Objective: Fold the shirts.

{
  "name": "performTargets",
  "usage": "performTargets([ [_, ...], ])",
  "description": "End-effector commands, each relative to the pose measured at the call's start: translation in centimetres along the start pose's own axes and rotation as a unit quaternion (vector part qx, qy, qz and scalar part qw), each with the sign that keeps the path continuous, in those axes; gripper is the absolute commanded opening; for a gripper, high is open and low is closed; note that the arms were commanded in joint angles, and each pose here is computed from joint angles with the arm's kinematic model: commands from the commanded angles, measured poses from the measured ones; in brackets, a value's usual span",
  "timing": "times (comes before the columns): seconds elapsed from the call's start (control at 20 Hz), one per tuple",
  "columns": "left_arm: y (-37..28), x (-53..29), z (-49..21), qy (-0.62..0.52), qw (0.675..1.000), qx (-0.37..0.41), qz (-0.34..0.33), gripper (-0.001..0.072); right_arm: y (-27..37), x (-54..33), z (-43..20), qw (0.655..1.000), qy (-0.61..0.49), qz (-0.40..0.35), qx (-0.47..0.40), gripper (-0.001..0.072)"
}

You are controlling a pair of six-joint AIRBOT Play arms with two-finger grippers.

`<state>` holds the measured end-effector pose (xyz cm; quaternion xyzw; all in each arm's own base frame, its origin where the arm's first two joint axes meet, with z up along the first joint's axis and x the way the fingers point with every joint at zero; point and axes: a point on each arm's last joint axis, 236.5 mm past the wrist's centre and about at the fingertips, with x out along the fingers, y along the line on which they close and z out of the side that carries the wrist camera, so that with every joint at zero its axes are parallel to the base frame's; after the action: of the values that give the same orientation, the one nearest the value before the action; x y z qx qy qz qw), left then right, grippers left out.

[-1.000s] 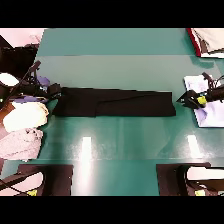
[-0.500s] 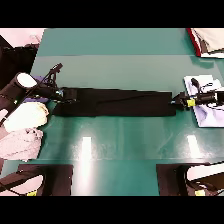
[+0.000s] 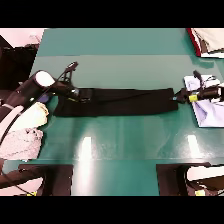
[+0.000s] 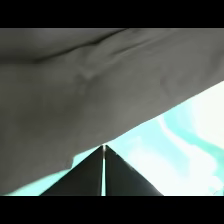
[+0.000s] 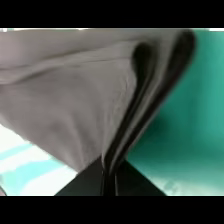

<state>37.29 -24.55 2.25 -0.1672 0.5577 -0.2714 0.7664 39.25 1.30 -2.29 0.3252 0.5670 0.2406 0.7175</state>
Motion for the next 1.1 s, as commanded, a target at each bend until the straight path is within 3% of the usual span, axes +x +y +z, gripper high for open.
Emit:
performTargets([
  [0.0,-4.4,3.5,1.8,0.016,0.999,0.037,-0.027,0.0025,4.7,-4.3,2.4,0.999,-0.032,-0.002,-0.028,0.0016],
  [0.2,-8.1,9.1,3.8,0.029,0.996,0.073,-0.049,0.0025,12.4,-6.5,3.8,0.996,-0.027,0.002,-0.085,0.0016],
  [0.6,-6.9,17.1,4.1,0.049,0.996,0.022,-0.067,0.0025,28.9,-2.7,2.5,0.96,-0.013,0.037,-0.276,0.0016],
  [1.05,-4.1,13.1,6.2,0.07,0.996,0.014,-0.062,0.0024,34.8,4.2,0.9,0.937,0.027,0.074,-0.341,0.0016],
])
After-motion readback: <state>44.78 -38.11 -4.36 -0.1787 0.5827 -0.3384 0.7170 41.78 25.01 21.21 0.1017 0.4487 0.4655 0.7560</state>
